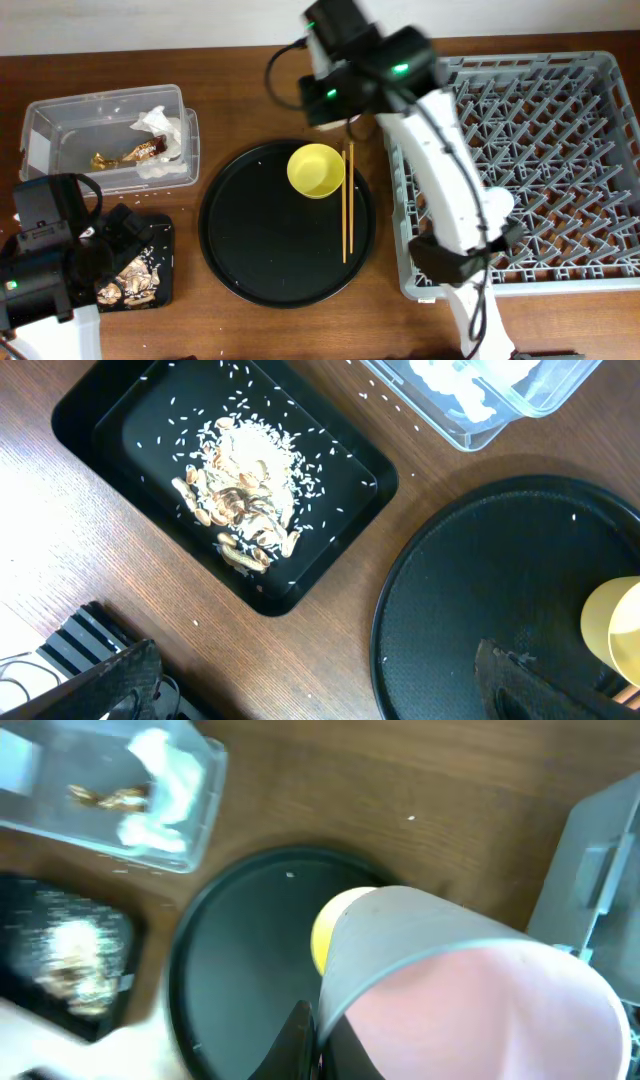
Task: Sort waste into correct bins and load items into the dishwasher rack
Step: 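Carry the pink cup into the dish rack and lower it, then set the pink cup upside down in the rack and release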
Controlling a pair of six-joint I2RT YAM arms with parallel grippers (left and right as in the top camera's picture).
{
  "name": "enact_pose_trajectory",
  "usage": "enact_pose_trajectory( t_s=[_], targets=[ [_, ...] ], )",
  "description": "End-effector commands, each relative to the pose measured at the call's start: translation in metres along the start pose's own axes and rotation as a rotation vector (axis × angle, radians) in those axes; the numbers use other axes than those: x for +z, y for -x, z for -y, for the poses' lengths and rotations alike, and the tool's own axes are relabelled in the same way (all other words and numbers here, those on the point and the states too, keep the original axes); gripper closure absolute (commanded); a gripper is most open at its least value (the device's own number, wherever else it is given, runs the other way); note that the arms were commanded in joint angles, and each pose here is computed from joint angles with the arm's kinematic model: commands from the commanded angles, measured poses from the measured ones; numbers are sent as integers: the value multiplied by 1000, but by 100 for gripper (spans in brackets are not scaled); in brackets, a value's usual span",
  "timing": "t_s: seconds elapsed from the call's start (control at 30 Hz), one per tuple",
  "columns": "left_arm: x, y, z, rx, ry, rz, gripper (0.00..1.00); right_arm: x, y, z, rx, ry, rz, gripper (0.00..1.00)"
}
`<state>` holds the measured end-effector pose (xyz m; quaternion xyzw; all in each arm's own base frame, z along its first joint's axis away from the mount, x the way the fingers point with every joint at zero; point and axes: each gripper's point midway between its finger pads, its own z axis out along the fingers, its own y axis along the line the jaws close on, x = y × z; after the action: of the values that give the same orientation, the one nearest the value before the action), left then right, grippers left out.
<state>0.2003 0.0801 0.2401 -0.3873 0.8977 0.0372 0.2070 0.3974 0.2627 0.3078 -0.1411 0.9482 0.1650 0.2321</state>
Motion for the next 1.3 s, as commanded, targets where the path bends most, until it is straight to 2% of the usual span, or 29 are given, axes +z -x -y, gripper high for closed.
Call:
enact_pose_trajectory(
  t_s=[0.0,0.23,0.43,0.5,0.6,0.73,0.8,0.93,1.1,1.27],
  targets=[
    [-5,4,1,-12,-11,19,1,-60,2,-18,-26,181,76,96],
    [-5,4,1,-12,-11,19,1,-98,-7,2,0,117,117,96],
    [-5,4,1,-12,-11,19,1,-114,-53,71,95,-62,13,96],
    [-5,4,1,-12,-11,19,1,-113,-68,93,165,-51,-35,96],
    [-5,4,1,-12,-11,19,1,-95,-87,98,153,178,-135,96],
    [-5,4,1,-12,-11,18,1,-68,-117,119,207,323,-241,96],
    [-5,4,1,-12,-10,19,1,-65,-121,116,203,549,-188,96],
    [-5,4,1,-12,-11,19,1,-58,-130,122,218,810,-32,96],
    [-5,4,1,-11,-11,18,1,-19,-138,142,309,929,90,96],
    [-5,4,1,-12,-11,19,1,7,-149,153,339,913,32,96]
  ],
)
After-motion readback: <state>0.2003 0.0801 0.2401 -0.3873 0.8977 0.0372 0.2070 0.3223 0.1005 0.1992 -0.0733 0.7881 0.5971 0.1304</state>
